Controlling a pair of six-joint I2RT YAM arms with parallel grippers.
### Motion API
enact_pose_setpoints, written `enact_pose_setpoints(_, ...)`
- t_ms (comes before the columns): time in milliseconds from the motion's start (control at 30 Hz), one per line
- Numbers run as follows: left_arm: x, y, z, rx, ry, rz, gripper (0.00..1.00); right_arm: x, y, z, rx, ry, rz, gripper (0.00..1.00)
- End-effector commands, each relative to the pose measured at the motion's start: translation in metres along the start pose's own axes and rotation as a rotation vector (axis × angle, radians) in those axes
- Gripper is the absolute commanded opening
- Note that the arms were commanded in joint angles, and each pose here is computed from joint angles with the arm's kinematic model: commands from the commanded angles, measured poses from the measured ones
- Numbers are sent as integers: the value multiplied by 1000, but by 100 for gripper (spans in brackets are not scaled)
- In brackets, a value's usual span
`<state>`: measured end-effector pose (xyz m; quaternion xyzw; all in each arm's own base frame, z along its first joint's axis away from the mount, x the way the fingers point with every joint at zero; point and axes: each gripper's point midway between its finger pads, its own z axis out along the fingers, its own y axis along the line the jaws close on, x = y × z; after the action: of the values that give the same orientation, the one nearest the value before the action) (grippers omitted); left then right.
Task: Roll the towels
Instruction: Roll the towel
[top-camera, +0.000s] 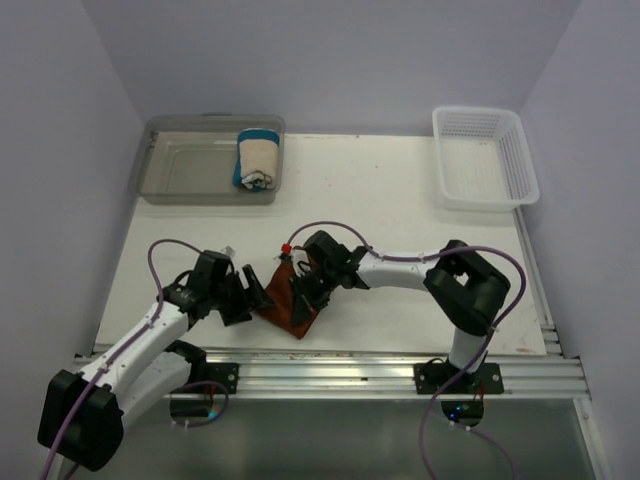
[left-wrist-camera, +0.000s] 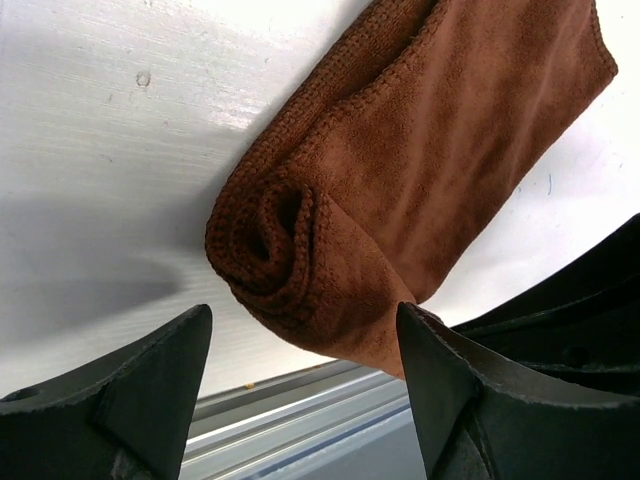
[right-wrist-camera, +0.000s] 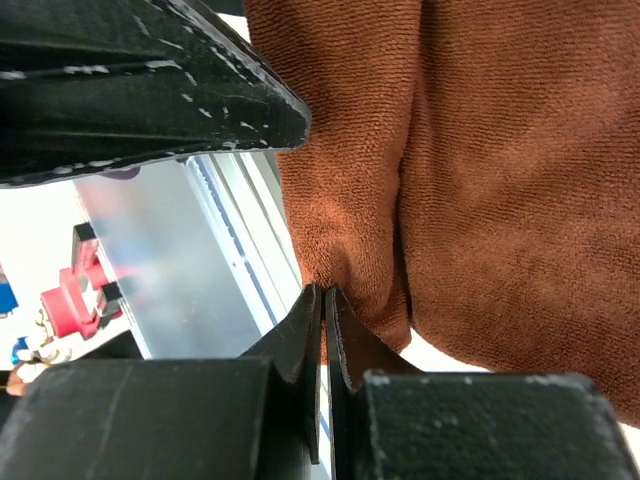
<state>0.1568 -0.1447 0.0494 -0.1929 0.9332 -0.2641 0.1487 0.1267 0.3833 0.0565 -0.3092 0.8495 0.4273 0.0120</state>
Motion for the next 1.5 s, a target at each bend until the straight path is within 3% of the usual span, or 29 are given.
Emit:
enact_pose_setpoints(0,-3,-8,7,63,-11,0,78,-3,0,0,-35,-17,30,0)
enact_pose_setpoints(233,-5,-13,17,119,-24,17,76,-4,-10,1,-18,-15,53,0)
enact_pose_setpoints(367,-5,-12,25,113,-7,5,67,-2,-16,4,-13,-5,67,0)
enact_pose_setpoints(567,-10,-9,27,65,-7,0,38,-4,-33,-6,118,-37,30,0)
enact_pose_setpoints(633,-11,-10,28,57,-1,-4,25,-9,-38,-11,166,-64,10,6)
enact_pose_setpoints(700,-10,-12,26,56,10,-6,19,-14,-33,-20,184,-98,-13,18)
enact_pose_setpoints(800,-11,-18,23,66,21,1,15,-12,-30,-28,234,-145,-37,34)
enact_pose_setpoints(900,-15,-22,20,60,18,1,12,-15,-25,-46,358,-222,-111,41)
enact_pose_setpoints(1033,-18,-24,19,48,16,-4,10,-26,-6,-70,594,-317,-300,45)
enact_pose_setpoints(1267,-18,-23,18,35,23,-3,10,-23,11,-63,788,-264,-504,46)
enact_pose_setpoints(1467,-17,-24,20,42,34,-1,10,-23,23,-37,784,-217,-582,48)
